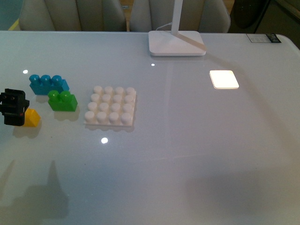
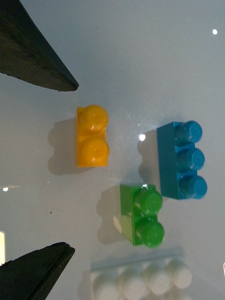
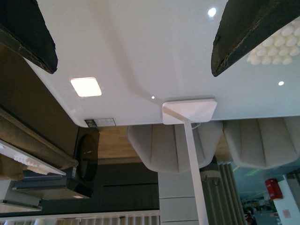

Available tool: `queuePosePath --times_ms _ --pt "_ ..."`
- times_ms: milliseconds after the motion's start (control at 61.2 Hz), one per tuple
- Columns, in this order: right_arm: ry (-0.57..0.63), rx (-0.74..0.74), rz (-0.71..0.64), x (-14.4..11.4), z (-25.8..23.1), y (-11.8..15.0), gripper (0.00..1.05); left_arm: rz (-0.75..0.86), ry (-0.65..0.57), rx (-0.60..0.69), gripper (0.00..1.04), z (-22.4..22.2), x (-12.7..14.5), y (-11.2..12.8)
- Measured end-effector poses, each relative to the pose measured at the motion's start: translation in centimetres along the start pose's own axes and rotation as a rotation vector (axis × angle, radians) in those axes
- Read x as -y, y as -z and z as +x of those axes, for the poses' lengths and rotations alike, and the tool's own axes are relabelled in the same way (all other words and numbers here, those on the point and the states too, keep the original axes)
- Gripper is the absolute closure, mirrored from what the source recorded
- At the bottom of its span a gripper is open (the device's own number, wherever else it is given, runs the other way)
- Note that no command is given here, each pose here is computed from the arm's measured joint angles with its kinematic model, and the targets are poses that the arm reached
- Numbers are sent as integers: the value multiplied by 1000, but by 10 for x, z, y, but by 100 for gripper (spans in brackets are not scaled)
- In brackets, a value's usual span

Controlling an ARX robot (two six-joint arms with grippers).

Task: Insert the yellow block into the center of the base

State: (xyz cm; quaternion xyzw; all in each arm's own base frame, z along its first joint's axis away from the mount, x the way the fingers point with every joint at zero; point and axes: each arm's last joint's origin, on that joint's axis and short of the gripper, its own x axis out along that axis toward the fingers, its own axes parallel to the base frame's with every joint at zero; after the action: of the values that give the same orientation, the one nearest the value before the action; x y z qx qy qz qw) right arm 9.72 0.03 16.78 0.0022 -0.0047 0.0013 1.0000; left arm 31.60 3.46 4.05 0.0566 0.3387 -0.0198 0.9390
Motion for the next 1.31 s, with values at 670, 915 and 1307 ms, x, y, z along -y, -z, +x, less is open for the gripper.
queuePosePath --times_ms 670,915,1307 --pt "0 0 0 0 0 0 9 -50 -13 -92 7 47 -10 14" --pt "0 0 0 0 0 0 9 -90 -17 -108 7 57 -13 13" --pt "0 0 0 0 0 0 9 -94 -20 -116 7 65 -13 13"
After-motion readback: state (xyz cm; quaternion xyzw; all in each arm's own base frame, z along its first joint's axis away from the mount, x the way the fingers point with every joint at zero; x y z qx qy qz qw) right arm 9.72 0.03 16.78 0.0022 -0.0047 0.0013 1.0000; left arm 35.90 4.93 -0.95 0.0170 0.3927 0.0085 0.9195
